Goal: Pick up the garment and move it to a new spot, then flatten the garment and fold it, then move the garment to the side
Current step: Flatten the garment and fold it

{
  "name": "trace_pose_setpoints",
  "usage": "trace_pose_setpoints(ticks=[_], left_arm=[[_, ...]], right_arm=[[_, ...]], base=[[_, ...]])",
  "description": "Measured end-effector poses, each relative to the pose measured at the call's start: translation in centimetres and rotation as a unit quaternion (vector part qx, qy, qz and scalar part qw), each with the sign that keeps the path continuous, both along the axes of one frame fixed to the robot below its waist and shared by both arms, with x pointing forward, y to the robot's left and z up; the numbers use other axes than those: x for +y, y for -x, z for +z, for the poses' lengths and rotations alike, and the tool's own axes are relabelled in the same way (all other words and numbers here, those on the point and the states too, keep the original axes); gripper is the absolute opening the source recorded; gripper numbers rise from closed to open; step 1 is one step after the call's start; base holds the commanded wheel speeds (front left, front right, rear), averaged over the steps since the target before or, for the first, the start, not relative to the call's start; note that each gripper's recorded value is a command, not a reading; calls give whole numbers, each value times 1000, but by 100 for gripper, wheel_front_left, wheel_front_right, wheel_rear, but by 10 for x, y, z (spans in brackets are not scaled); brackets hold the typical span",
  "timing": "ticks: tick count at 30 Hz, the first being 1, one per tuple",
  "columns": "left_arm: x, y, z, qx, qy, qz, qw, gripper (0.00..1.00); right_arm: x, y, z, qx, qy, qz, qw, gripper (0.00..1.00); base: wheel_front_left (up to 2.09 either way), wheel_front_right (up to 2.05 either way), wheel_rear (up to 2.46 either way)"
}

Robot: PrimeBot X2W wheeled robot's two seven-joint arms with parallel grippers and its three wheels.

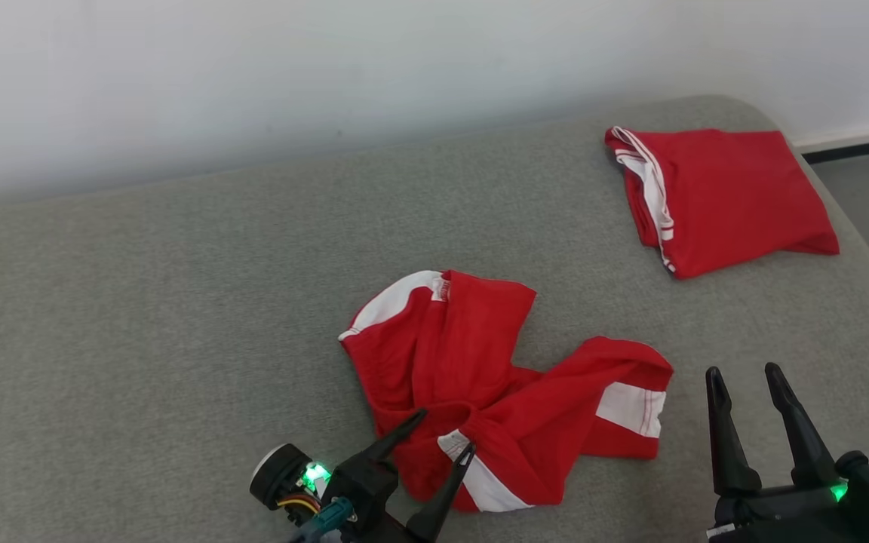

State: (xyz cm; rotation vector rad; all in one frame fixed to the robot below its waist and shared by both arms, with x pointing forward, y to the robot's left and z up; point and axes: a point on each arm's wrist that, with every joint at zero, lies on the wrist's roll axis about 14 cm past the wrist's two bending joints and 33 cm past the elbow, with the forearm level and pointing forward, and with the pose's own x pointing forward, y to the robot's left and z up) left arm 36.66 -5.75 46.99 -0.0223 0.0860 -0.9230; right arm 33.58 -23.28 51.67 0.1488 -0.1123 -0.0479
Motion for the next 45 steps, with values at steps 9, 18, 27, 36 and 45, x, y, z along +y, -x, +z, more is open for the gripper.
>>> trace_pose_setpoints(ticks=[9, 18, 27, 36, 45], left_arm=[[-26, 6, -33, 55, -35, -58, 996, 0], [10, -38, -10, 17, -14, 19, 1000, 0], [107, -69, 15, -21, -14, 159, 987, 0], [167, -25, -27, 55, -20, 250, 967, 0], [177, -14, -16, 56, 29, 300, 952, 100]], right_arm=[[-15, 6, -7, 13, 0, -30, 999, 100], [-14, 2, -8, 14, -4, -28, 1000, 100], [7, -14, -16, 24, -3, 15, 1000, 100], [25, -23, -18, 25, 0, 46, 999, 100], [29, -23, -16, 23, 3, 55, 998, 100]], base=[[0, 0, 0], [0, 0, 0], [0, 0, 0], [0, 0, 0], [0, 0, 0]])
